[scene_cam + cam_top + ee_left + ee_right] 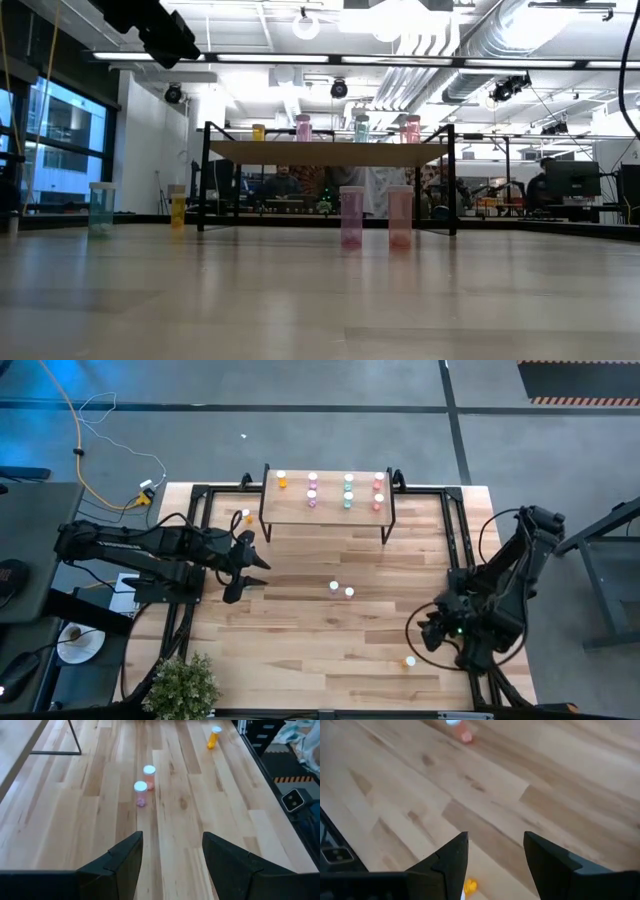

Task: Pick and place medicine bottles onto shelf by color
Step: Put the bottom orange pill bottle on the shelf aligned with the other orange pill bottle

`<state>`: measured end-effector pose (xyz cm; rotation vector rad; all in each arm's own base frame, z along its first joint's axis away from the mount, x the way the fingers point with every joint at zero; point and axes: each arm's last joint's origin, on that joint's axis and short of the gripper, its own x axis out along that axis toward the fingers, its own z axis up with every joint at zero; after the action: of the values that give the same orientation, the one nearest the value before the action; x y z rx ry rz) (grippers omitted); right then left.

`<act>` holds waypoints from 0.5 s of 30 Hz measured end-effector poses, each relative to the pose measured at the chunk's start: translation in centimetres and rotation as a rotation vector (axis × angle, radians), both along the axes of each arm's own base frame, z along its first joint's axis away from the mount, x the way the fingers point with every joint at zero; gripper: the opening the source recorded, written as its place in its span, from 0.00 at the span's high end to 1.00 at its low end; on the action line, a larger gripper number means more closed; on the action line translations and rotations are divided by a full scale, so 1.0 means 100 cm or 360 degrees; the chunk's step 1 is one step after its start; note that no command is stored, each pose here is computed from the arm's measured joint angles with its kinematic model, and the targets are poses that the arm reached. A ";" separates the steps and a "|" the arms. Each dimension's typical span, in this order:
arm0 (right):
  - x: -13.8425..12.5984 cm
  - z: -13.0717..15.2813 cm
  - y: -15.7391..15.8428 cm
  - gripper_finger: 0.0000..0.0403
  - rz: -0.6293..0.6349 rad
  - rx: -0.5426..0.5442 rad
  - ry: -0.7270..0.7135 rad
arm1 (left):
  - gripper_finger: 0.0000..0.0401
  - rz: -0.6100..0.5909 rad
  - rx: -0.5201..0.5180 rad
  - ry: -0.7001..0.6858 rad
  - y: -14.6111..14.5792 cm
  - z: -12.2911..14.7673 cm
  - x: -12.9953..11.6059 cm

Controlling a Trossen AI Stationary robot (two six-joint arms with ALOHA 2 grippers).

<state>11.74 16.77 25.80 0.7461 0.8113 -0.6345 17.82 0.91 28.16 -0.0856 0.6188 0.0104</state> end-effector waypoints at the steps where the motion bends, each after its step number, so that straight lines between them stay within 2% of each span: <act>1: -0.002 -0.002 0.003 0.54 0.0006 0.0006 0.0013 | 0.51 0.0003 -0.0004 -0.0001 0.000 0.000 0.000; 9: -0.015 -0.012 0.026 0.54 0.0049 0.0078 0.0005 | 0.51 0.0026 -0.0037 0.0000 0.000 0.000 0.000; 15: -0.024 -0.027 0.044 0.54 0.0114 0.0042 0.0025 | 0.51 0.0070 -0.0089 0.0001 0.000 0.000 0.000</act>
<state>9.30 21.19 23.07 0.7338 0.8588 -0.5668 17.83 0.93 28.15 -0.1533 0.6180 0.0359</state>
